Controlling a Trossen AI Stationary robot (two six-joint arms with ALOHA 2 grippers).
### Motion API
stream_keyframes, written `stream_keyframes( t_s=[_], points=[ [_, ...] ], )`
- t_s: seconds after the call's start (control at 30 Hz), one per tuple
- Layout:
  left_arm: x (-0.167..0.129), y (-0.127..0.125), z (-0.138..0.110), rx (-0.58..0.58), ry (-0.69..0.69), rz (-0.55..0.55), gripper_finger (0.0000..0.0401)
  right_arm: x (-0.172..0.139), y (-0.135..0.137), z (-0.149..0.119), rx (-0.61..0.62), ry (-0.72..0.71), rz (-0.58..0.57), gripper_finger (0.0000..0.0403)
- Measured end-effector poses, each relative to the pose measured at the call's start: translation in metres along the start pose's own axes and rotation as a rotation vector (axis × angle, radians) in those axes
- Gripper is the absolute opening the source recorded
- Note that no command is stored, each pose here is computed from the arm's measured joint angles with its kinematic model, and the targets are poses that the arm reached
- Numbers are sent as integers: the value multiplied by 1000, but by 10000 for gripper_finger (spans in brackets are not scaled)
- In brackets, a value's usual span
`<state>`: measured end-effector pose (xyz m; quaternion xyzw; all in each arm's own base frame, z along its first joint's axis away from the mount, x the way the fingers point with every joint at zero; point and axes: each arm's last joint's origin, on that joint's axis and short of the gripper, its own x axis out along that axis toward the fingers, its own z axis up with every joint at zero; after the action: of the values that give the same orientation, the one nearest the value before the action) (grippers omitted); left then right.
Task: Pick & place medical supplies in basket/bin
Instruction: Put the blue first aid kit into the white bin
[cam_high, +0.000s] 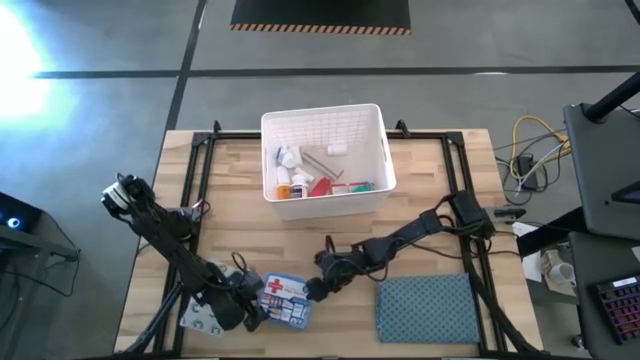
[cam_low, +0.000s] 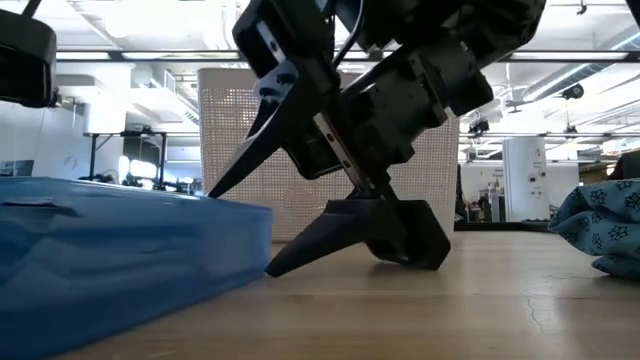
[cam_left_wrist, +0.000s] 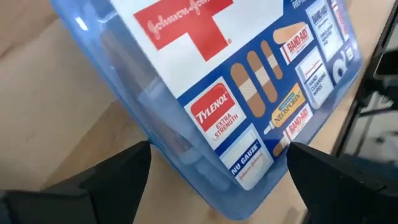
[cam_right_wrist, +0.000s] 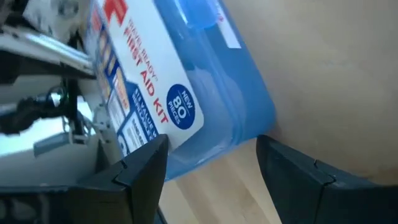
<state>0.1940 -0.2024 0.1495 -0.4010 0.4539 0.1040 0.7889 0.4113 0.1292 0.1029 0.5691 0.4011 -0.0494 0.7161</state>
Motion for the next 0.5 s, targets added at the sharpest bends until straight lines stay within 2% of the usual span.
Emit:
stream_keyframes(
  t_s=[0.2,0.5],
  points=[
    [2,3,-1,102,9,14,350,-7,11,3,-162,-36,25,233],
    [3,8,-2,175,26,37,350,-12,29,9,-263,-68,53,233]
  ],
)
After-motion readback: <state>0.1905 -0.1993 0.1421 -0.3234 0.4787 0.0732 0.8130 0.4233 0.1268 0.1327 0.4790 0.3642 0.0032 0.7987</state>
